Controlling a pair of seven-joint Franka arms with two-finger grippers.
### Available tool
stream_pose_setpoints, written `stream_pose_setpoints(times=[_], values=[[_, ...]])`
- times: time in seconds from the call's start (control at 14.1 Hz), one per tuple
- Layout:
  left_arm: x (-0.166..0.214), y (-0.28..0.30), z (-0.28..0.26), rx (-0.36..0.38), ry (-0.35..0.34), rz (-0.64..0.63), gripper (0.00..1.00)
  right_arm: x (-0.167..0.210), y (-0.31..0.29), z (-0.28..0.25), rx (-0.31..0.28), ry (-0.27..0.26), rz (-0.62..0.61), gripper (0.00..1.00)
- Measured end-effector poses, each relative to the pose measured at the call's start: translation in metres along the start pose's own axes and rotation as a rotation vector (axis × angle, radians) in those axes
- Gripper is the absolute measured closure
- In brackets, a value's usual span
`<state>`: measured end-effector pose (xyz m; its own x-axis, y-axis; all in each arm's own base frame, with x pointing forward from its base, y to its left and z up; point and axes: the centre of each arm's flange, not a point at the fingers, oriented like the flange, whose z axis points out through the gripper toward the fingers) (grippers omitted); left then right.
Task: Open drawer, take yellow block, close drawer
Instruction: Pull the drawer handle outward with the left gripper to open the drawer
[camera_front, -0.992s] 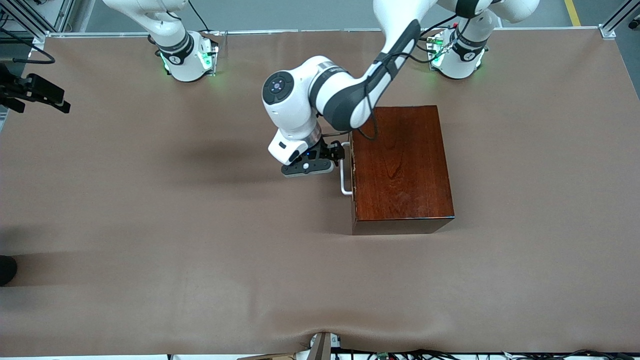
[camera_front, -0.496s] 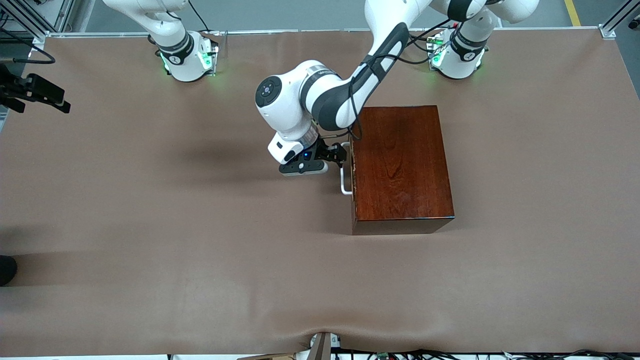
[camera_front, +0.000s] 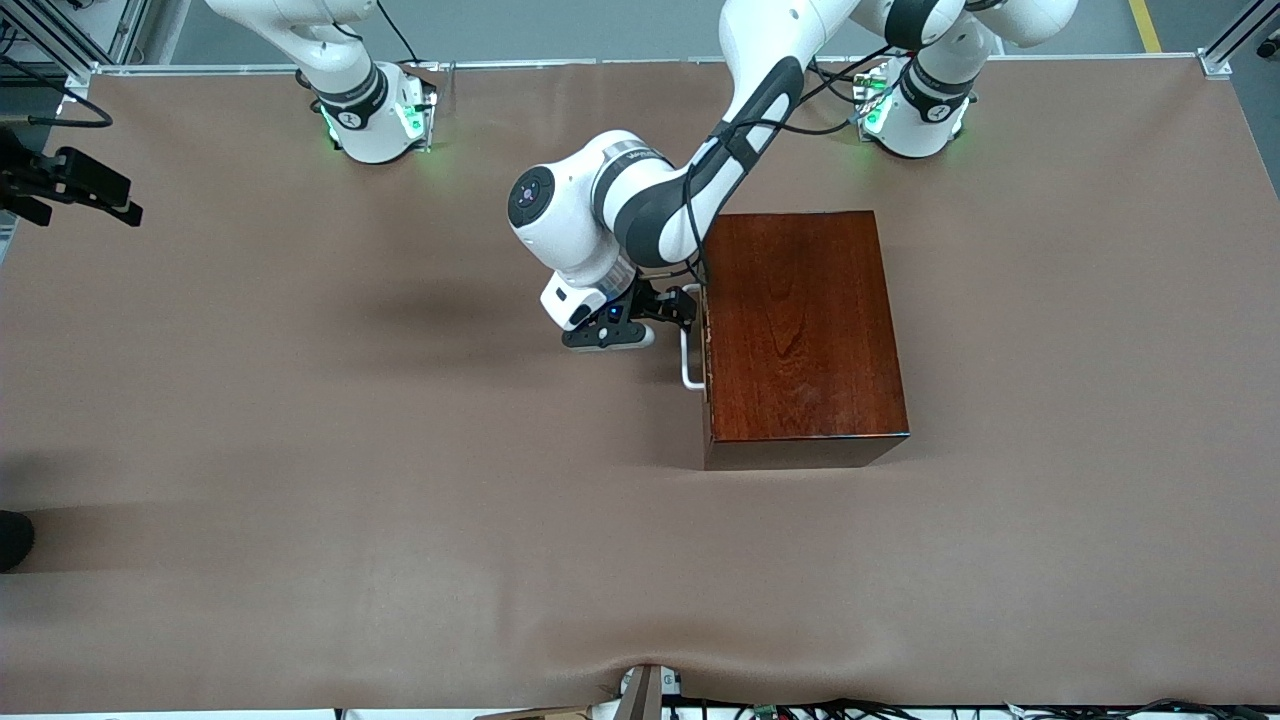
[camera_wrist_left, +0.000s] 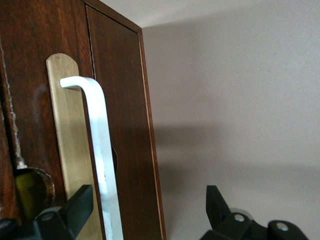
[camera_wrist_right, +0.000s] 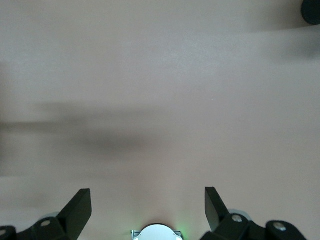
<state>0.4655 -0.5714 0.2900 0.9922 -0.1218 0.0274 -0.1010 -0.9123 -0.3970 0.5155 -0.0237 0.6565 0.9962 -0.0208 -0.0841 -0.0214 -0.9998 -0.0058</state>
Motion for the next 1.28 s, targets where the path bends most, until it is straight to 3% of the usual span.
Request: stream_pose_setpoints(times=[0.85,1.28], values=[[0.000,0.004,0.006,-0.011,-0.005,-0.064,0.00,0.000,-0.001,0.000,0.000,0.000,-0.002,0.00],[0.005,0.011,-0.002,-0.109,0.007,-0.161,0.00,0.000,-0.005,0.000,-0.001,-0.001,-0.009,0.00]])
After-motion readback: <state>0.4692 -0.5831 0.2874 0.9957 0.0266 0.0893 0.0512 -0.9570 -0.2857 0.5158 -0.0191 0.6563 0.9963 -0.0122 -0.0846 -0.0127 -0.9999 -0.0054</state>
